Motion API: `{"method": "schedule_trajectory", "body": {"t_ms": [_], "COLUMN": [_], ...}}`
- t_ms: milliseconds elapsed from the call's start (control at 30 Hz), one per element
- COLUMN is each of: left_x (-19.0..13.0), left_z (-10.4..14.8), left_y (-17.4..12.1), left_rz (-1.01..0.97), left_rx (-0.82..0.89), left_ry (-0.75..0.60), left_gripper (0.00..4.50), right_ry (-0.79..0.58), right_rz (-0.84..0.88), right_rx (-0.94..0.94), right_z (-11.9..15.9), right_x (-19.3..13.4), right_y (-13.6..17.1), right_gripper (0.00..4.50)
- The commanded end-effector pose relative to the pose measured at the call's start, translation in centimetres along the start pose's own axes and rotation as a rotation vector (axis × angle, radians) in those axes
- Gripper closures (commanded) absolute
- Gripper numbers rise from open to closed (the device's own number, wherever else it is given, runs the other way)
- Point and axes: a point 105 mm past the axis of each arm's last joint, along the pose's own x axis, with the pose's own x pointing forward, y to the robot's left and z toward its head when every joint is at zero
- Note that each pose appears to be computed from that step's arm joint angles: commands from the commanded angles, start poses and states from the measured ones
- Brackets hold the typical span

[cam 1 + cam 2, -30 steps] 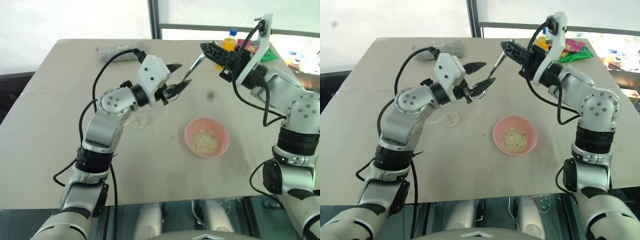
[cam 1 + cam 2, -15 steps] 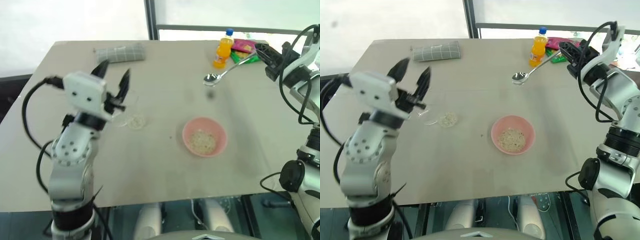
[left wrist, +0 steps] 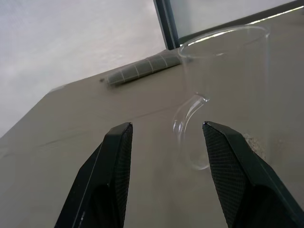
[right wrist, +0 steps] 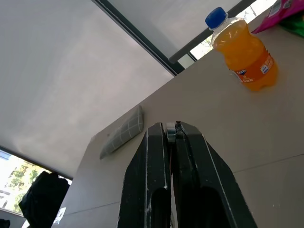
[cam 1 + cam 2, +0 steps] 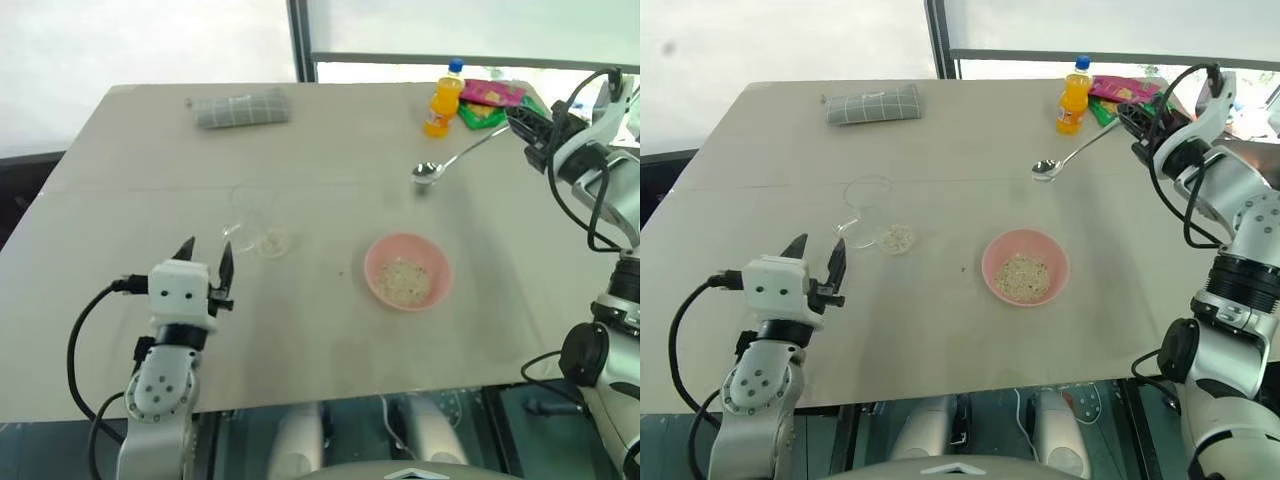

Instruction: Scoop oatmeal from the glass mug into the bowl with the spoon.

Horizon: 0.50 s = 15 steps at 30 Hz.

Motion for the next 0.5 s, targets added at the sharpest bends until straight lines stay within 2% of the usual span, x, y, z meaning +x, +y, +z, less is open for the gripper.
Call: {"method": "schedule_trajectory", "body": {"t_ms": [33, 200, 500], "left_x": [0.7, 1.7, 3.6], "left_z": [-0.3, -1.5, -1.6], "left_y": [-0.1, 0.0, 0.3], "left_rz": [-0.007, -0.013, -0.034], "left_rx": [0.016, 0.017, 0.024], "left_ry": [-0.028, -0.021, -0.047], "left_gripper": [2.10, 2.10, 2.10], "right_ry": [-0.053, -0.062, -0.073], "right_rz": [0.059, 0.057, 0.031], "right_rx": [-0.044, -0.040, -0.039], "right_z": [1.6, 1.3, 0.8], "right_x": [-0.5, -0.8, -1.7], "right_y": [2.1, 2.3, 2.0], "right_gripper": [4.50, 4.50, 4.50]}}
